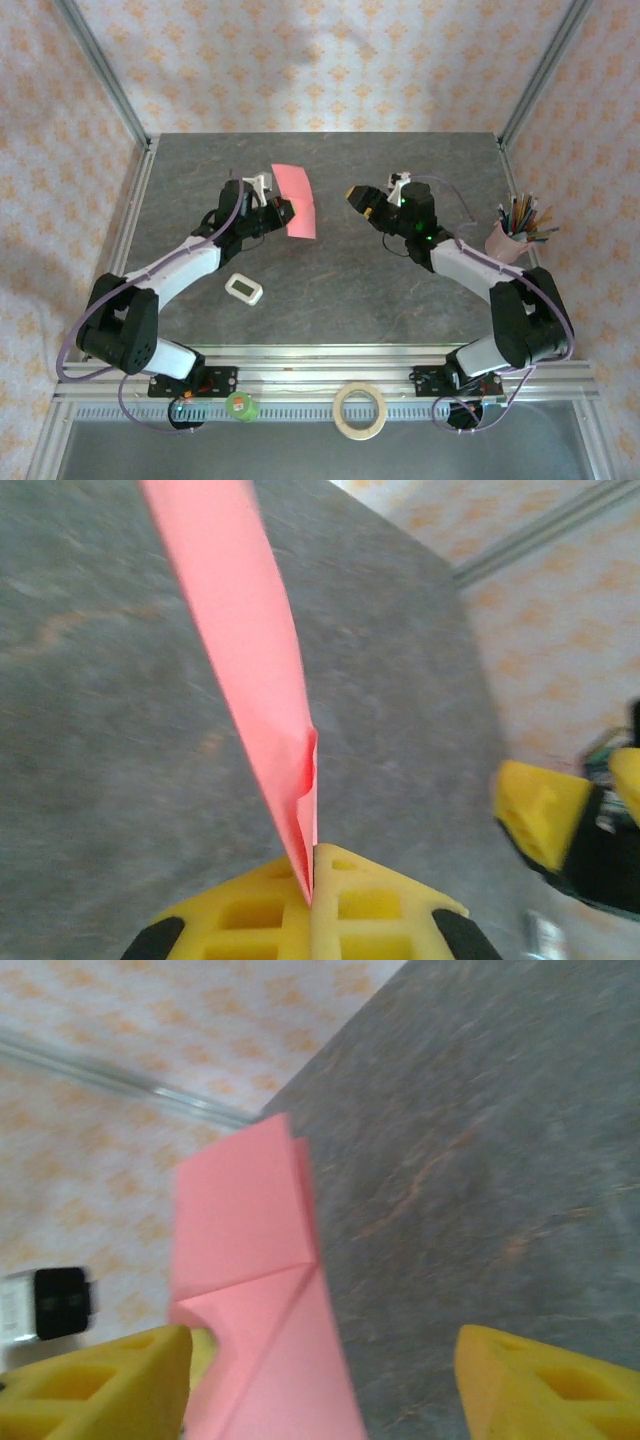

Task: Fold a paper plane with a square sheet of paper (pick it up from the middle)

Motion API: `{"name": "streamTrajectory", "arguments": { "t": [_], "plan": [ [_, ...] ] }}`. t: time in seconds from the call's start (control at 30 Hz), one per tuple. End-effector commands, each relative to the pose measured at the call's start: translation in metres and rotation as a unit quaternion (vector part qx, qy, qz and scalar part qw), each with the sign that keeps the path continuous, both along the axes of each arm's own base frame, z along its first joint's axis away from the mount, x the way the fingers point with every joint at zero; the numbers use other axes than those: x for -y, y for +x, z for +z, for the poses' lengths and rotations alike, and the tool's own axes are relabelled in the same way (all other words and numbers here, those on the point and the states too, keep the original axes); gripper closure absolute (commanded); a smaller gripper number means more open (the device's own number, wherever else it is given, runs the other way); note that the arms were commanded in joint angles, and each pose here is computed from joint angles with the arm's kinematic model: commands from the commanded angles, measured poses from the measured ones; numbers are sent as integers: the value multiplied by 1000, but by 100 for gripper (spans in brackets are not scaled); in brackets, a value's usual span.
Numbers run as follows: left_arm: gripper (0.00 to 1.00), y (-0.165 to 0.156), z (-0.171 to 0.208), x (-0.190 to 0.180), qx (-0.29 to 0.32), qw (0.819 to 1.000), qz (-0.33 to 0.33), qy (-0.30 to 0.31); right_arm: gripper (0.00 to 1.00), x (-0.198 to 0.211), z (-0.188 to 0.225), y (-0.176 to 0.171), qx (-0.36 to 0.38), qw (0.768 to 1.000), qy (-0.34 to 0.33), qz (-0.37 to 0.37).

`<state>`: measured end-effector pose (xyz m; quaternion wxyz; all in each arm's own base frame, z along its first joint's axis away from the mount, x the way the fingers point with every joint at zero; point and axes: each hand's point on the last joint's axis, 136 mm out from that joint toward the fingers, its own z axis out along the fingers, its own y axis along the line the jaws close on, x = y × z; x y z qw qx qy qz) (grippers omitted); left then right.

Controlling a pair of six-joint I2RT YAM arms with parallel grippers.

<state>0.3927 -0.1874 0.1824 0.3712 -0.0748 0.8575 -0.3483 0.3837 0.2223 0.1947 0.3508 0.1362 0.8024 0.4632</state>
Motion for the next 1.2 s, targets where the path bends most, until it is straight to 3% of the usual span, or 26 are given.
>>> {"name": "streamTrajectory", "arguments": {
  "t": [0.0, 0.07, 0.23, 0.33, 0.47, 0.6, 0.87, 1.17],
  "plan": [
    [98, -3, -28, -45, -52, 983, 42, 168, 27, 31, -3, 11, 3, 995, -67, -78],
    [98, -3, -30, -57, -66, 967, 60, 237, 27, 38, -6, 12, -2, 992, -79, -99],
    [98, -1, -22, -70, -73, 899, 92, 423, 26, 52, -16, 15, -24, 986, -98, -136],
    [98, 1, -28, -64, -81, 870, 92, 477, 26, 58, -20, 16, -34, 982, -104, -154],
    [98, 5, -43, -48, -87, 847, 82, 518, 26, 65, -24, 14, -44, 978, -111, -172],
    [98, 6, -72, -17, -103, 855, 51, 505, 27, 75, -28, 13, -49, 973, -119, -192],
    [93, -5, -128, 66, -152, 916, -53, 367, 27, 84, -39, 13, -63, 969, -124, -204],
    [69, -15, -144, 104, -175, 945, -105, 255, 27, 86, -47, 11, -78, 967, -129, -204]
  ]
}}
